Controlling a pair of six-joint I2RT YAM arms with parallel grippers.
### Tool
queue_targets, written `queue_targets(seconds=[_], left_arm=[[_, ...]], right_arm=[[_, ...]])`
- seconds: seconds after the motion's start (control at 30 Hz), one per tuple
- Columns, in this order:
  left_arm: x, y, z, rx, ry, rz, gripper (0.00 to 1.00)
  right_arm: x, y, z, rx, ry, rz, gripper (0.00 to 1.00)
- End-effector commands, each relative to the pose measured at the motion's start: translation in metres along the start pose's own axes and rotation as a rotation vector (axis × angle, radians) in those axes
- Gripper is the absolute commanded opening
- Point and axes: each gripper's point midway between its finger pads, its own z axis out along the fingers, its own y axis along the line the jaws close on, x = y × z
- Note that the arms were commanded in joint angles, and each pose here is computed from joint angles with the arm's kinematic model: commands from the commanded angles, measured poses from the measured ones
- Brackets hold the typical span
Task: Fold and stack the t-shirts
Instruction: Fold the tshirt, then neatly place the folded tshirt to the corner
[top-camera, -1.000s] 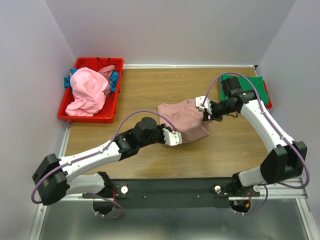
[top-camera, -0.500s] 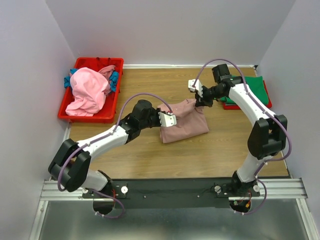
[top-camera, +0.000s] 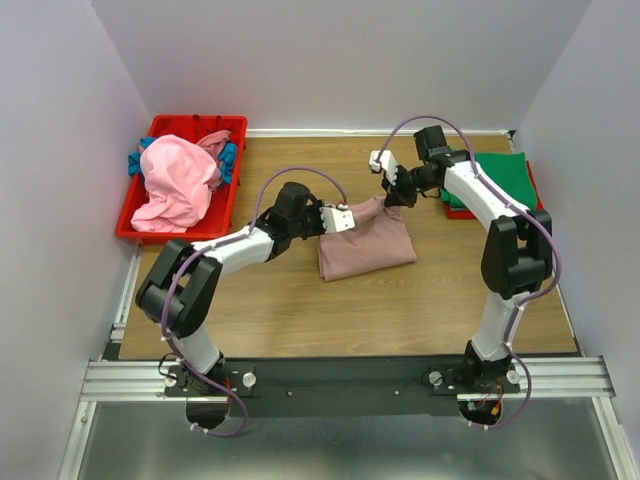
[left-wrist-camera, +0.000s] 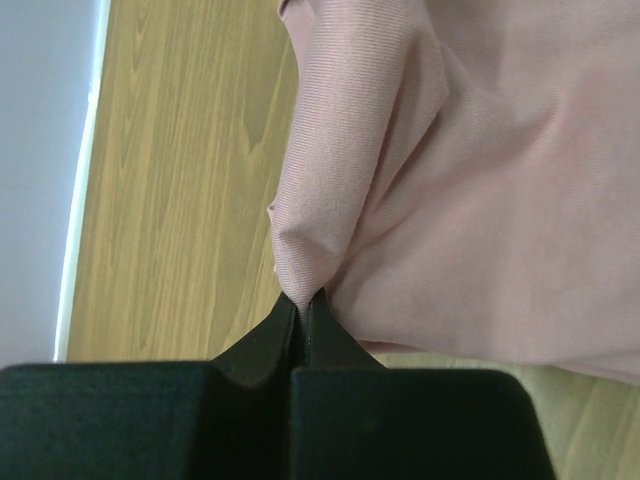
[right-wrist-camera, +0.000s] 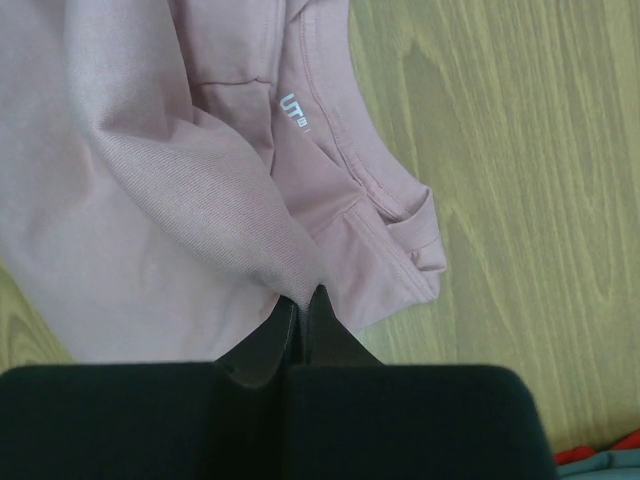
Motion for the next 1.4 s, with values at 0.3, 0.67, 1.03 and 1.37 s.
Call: queue_targets(seconds=[0.3,0.67,1.03,1.37], left_arm=[[0.036,0.057,0.036,-0.232,0.185,-0.189,0.65],[0.021,0.187,-0.048,-0.733,0.266,-0.729,0.87],[-0.029,0.063,-0.103,-0.266,-0.027,-0.913,0.77],[-0.019,0.025,-0.151,-0.318,-0.079,-0.887,0.77]], right_arm=[[-0.002,-0.063,0.009,0.313,-0.023,0.167,0.87],[-0.001,-0.083,-0.021,0.550,-0.173,0.718,1.00],[0.068,-0.004,0.030,0.262,-0.059,1.037,0.98],[0.099,-0.006,0.077,0.172,0.015,1.135,0.92]])
